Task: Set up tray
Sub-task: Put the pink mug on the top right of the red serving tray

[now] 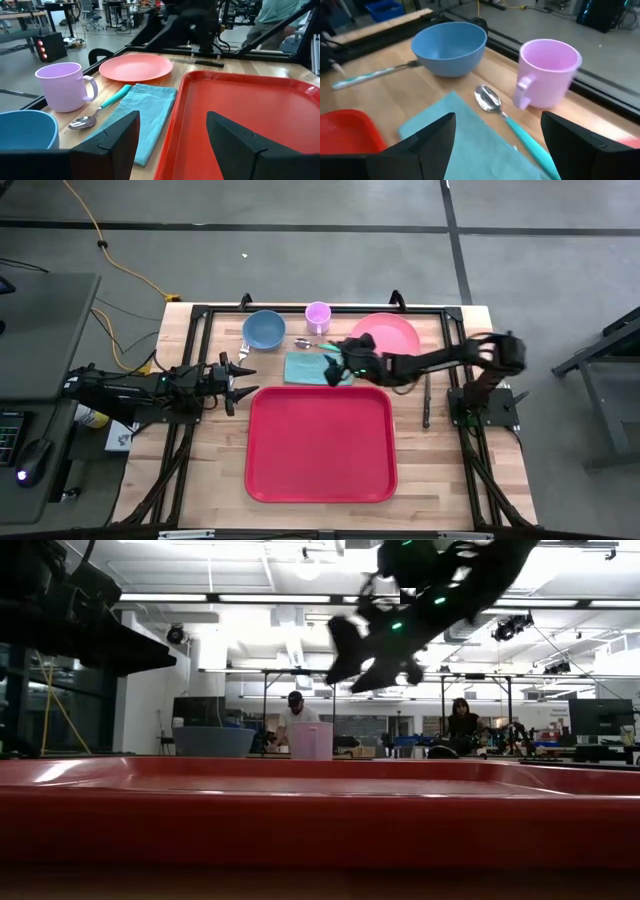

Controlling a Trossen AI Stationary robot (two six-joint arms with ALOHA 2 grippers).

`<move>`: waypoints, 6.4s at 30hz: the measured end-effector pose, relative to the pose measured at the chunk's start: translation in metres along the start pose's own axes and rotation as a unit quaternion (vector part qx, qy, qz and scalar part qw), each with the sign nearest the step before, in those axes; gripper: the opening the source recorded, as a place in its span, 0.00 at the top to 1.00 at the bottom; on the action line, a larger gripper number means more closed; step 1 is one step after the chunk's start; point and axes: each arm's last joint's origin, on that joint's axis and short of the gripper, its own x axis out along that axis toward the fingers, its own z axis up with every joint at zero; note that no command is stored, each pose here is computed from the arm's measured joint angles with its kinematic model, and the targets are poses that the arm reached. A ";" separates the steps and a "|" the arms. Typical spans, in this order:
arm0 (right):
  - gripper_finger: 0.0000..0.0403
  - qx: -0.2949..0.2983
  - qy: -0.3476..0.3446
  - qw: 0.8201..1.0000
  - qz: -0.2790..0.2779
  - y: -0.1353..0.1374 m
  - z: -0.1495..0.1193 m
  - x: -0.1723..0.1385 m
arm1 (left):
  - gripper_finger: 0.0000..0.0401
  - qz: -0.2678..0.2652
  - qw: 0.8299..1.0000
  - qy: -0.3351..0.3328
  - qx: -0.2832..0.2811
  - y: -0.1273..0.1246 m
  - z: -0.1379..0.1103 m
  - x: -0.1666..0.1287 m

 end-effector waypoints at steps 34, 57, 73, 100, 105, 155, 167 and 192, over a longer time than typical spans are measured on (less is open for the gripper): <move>0.32 0.139 -0.032 0.980 -0.136 0.009 -0.032 0.103 | 0.35 -0.001 0.998 0.000 0.062 0.000 0.000 0.000; 0.33 0.171 -0.032 0.981 -0.089 -0.021 -0.023 0.125 | 0.35 -0.006 0.998 0.000 0.062 0.000 0.000 0.000; 0.63 0.172 -0.031 0.980 -0.091 -0.022 -0.023 0.125 | 0.35 -0.006 0.998 0.000 0.062 0.000 0.000 0.000; 0.95 0.174 -0.031 0.980 -0.091 -0.022 -0.023 0.125 | 0.35 -0.006 0.998 0.000 0.061 0.000 0.000 0.000; 0.99 0.170 -0.031 0.982 -0.072 -0.013 -0.022 0.121 | 0.35 -0.006 0.998 0.000 0.062 0.000 0.000 0.000; 1.00 0.080 0.101 0.977 0.170 0.129 0.005 -0.141 | 0.35 0.001 0.998 0.000 0.065 0.000 0.000 0.000; 1.00 0.103 0.064 0.993 0.003 0.125 -0.037 -0.146 | 0.35 0.001 0.998 0.000 0.066 0.000 0.000 0.000; 1.00 0.148 0.043 0.983 -0.097 0.120 -0.089 -0.041 | 0.35 -0.002 0.998 0.000 0.066 0.000 0.000 0.000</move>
